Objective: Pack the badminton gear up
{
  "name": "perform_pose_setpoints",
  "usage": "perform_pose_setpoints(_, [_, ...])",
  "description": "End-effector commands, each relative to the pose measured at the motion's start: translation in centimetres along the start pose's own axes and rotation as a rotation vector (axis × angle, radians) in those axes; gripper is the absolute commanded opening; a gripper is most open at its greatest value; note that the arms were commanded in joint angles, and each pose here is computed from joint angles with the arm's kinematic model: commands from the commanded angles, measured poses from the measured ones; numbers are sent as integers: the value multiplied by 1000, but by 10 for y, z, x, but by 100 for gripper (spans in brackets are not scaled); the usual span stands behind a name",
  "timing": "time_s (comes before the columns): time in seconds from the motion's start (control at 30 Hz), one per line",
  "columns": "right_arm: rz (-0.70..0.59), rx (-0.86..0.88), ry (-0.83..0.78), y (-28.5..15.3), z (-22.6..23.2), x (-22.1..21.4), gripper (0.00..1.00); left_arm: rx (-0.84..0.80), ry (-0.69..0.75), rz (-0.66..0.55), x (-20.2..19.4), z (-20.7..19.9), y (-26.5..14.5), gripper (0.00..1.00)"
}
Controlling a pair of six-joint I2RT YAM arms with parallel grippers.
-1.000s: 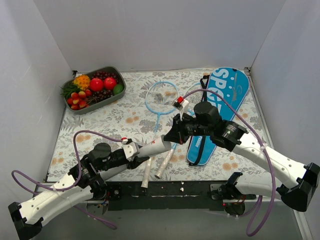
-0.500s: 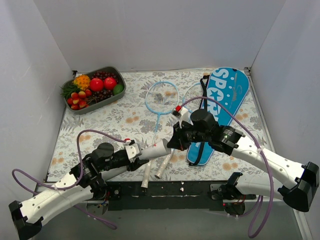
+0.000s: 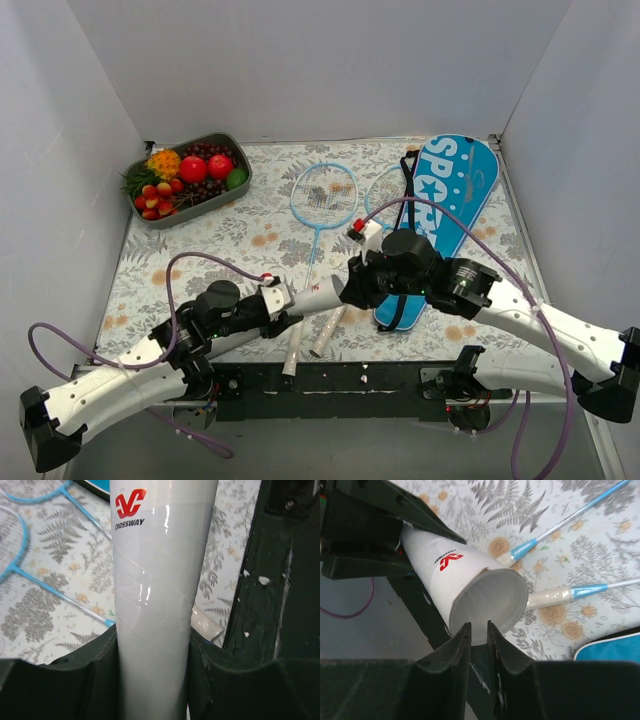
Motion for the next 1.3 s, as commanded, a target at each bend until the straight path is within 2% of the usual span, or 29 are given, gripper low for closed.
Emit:
perform_pose_setpoints(0.0, [-151, -48, -4, -40, 8, 33, 29, 299, 49, -224, 69, 41, 0, 0])
perform_pose_setpoints(0.03, [-157, -71, -3, -49, 7, 35, 29, 400, 53, -183, 67, 52, -1, 0])
perform_pose_setpoints(0.17, [-230, -180, 1, -70, -2, 41, 31, 531, 83, -128, 73, 71, 4, 1])
perform_pose_setpoints(0.27, [-229, -193, -4, -77, -2, 39, 32, 605, 77, -95, 81, 87, 9, 4])
perform_pose_setpoints(0.33, [-226, -200, -10, -80, -3, 38, 32, 663, 51, -66, 88, 110, 11, 4])
perform_pose_setpoints(0.5, [-219, -188, -20, -85, -2, 36, 32, 775, -128, 37, 77, 182, 6, 1])
perform_pose_setpoints(0.7, [-182, -132, -16, -79, 0, 28, 32, 861, -212, 154, 56, 242, 11, 0])
perform_pose_setpoints(0.83, [-156, -88, -15, -79, 3, 22, 32, 848, -242, 244, 29, 256, 15, 0])
perform_pose_setpoints(1.13, [-123, -58, -10, -76, 0, 10, 32, 755, -236, 461, -35, 247, 28, 0])
perform_pose_setpoints(1.27, [-108, -55, -7, -74, -2, 3, 37, 740, -256, 522, -56, 246, 29, 2])
Point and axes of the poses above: each gripper's point midway between its finger pads, its own y axis out along the fingers, its own z axis along the line the jaws close on, x = y × z, the point moved 8 cm from there along -y, back along the fingers, and after that the axes turned 4 degrees about y, right-handed, at the moved point
